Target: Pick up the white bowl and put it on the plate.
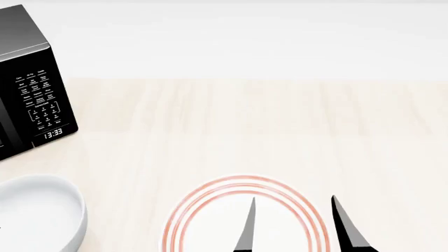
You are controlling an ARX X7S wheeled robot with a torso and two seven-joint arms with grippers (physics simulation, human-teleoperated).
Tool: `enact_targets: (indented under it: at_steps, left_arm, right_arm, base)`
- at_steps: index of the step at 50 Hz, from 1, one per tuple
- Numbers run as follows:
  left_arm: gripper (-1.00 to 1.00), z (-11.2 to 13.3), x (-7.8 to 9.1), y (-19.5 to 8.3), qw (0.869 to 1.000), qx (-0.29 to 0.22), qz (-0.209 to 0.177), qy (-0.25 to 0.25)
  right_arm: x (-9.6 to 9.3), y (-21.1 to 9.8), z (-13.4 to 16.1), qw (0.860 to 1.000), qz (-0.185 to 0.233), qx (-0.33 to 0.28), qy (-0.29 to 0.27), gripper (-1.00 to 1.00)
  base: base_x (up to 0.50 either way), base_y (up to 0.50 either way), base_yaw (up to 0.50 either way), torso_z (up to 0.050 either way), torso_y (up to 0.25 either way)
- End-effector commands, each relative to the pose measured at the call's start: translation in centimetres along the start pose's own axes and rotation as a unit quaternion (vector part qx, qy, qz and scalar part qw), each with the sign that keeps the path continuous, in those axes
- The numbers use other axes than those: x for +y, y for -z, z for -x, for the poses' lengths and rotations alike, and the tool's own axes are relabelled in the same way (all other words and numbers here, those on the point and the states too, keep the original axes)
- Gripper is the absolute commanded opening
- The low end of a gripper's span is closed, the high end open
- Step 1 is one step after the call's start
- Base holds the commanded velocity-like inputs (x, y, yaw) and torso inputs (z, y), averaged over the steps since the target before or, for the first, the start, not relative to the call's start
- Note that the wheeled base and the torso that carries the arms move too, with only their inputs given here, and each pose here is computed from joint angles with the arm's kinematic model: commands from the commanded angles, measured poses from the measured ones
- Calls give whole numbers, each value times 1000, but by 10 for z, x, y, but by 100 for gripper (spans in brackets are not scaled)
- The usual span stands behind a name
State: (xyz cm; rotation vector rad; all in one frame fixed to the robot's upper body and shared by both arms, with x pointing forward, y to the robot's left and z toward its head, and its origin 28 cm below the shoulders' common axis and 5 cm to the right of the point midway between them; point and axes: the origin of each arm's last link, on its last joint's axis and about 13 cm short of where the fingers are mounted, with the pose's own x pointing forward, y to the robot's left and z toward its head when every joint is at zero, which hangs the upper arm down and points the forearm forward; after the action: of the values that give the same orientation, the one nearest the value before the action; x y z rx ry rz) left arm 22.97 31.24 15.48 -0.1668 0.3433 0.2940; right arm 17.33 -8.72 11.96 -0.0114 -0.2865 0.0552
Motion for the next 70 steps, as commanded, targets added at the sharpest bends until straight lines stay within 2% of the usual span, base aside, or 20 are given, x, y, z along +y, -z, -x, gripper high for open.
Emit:
enact_targets:
  at_steps: [1,70]
  left_arm:
    - [100,-11,-1,5,1000,0,-10,-4]
    - [100,-40,3,38,999,25,-34,-26]
  right_arm:
    - [0,1,0,1000,0,1,1,100]
    - [1,5,0,1000,0,7,-6,100]
  base:
    - [0,0,0,0,0]
    - [0,0,0,0,0]
